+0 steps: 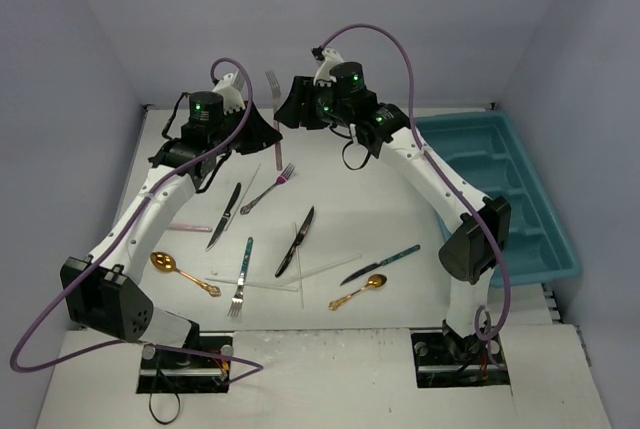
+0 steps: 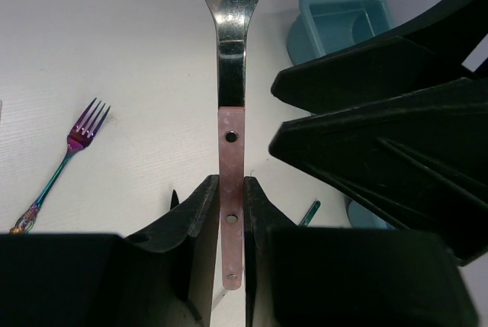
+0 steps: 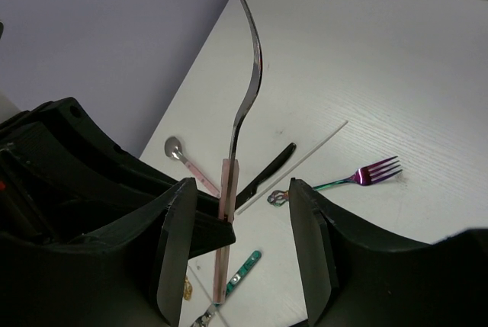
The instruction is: Sort the eating utensils into containers
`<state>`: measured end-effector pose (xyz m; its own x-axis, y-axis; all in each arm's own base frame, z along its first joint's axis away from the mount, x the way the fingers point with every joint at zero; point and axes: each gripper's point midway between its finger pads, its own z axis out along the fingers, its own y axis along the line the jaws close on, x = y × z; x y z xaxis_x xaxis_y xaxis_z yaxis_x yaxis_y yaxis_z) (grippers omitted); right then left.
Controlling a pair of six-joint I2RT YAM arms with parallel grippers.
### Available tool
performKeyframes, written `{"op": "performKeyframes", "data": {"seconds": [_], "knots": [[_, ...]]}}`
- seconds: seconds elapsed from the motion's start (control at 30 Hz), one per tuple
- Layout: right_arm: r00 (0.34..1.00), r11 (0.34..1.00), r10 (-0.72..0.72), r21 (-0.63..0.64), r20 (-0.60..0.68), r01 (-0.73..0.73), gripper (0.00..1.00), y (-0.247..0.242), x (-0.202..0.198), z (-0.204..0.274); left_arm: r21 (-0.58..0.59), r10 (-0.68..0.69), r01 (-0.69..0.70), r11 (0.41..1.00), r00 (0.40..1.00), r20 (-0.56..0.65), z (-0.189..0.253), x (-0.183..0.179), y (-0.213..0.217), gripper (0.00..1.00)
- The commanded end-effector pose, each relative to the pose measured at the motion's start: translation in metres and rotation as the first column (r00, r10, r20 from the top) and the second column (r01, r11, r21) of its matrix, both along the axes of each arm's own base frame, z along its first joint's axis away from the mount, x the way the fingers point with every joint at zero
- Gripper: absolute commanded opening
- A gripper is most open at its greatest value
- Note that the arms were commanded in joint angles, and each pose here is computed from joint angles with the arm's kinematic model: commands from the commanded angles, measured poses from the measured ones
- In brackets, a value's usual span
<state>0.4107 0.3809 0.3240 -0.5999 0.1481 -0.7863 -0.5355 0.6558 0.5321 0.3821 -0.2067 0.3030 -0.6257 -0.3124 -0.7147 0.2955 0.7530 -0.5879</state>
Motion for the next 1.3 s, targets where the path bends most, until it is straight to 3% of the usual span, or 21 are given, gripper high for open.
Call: {"op": "performKeyframes", "data": {"seconds": [0.0,0.23,0.37,0.47,0.5,0.53,0.57,0.63,0.73,0.83,0.97,1.03,1.1,1.2,1.27], "knots": [[0.997,0.995,0.018,0.092,0.081,-0.025,0.48,0.012,0.002,0.040,-0.062,-0.018,0.029,0.998,0.985,0.170,0.061,-0.003,-0.008,0.00],[0.996,0.995,0.036,0.092,0.083,-0.043,0.42,0.017,0.002,0.036,-0.050,-0.035,0.045,0.998,0.982,0.185,0.064,-0.008,-0.012,0.00],[0.996,0.995,0.041,0.085,0.080,-0.048,0.25,0.018,0.003,0.031,-0.049,-0.040,0.050,0.998,0.981,0.191,0.066,-0.009,-0.014,0.00],[0.994,0.995,0.048,0.078,0.094,-0.056,0.04,0.018,0.003,0.032,-0.049,-0.049,0.060,0.997,0.981,0.190,0.066,-0.011,-0.015,0.00],[0.994,0.996,0.049,0.075,0.100,-0.057,0.00,0.018,0.003,0.033,-0.049,-0.054,0.064,0.997,0.980,0.191,0.066,-0.011,-0.016,0.04],[0.993,0.996,0.053,0.072,0.108,-0.061,0.00,0.018,0.003,0.034,-0.047,-0.059,0.069,0.996,0.980,0.190,0.065,-0.011,-0.016,0.14],[0.991,0.995,0.059,0.067,0.118,-0.067,0.00,0.017,0.003,0.035,-0.046,-0.066,0.076,0.996,0.979,0.193,0.065,-0.012,-0.017,0.26],[0.988,0.996,0.063,0.053,0.144,-0.071,0.00,0.014,0.004,0.038,-0.042,-0.059,0.068,0.997,0.981,0.186,0.064,-0.012,-0.015,0.63],[0.982,0.999,0.035,0.035,0.184,-0.042,0.00,-0.005,0.016,0.044,-0.013,-0.053,0.056,0.998,0.982,0.182,0.060,-0.015,-0.010,0.88],[0.963,1.000,-0.002,-0.004,0.270,0.003,0.00,-0.042,0.037,0.059,0.025,-0.048,0.044,0.999,0.980,0.195,0.059,-0.017,0.003,0.89],[0.877,0.970,0.023,-0.223,0.480,0.097,0.00,-0.119,0.075,0.058,0.012,0.003,-0.006,1.000,0.977,0.214,0.060,-0.017,0.035,0.89],[0.809,0.908,0.121,-0.394,0.576,0.145,0.00,-0.154,0.087,0.047,0.010,0.018,-0.020,1.000,0.979,0.205,0.055,-0.016,0.047,0.89],[0.707,0.790,0.285,-0.576,0.647,0.210,0.00,-0.193,0.095,0.042,0.011,0.042,-0.044,0.999,0.981,0.187,0.047,-0.015,0.063,0.89],[0.624,0.544,0.511,-0.784,0.592,0.299,0.00,-0.250,0.105,0.011,0.044,0.049,-0.058,0.997,0.982,0.181,0.034,-0.017,0.074,0.89],[0.617,0.407,0.612,-0.866,0.494,0.290,0.00,-0.282,0.106,-0.020,0.063,0.044,-0.057,0.996,0.982,0.184,0.027,-0.018,0.075,0.89]]}}
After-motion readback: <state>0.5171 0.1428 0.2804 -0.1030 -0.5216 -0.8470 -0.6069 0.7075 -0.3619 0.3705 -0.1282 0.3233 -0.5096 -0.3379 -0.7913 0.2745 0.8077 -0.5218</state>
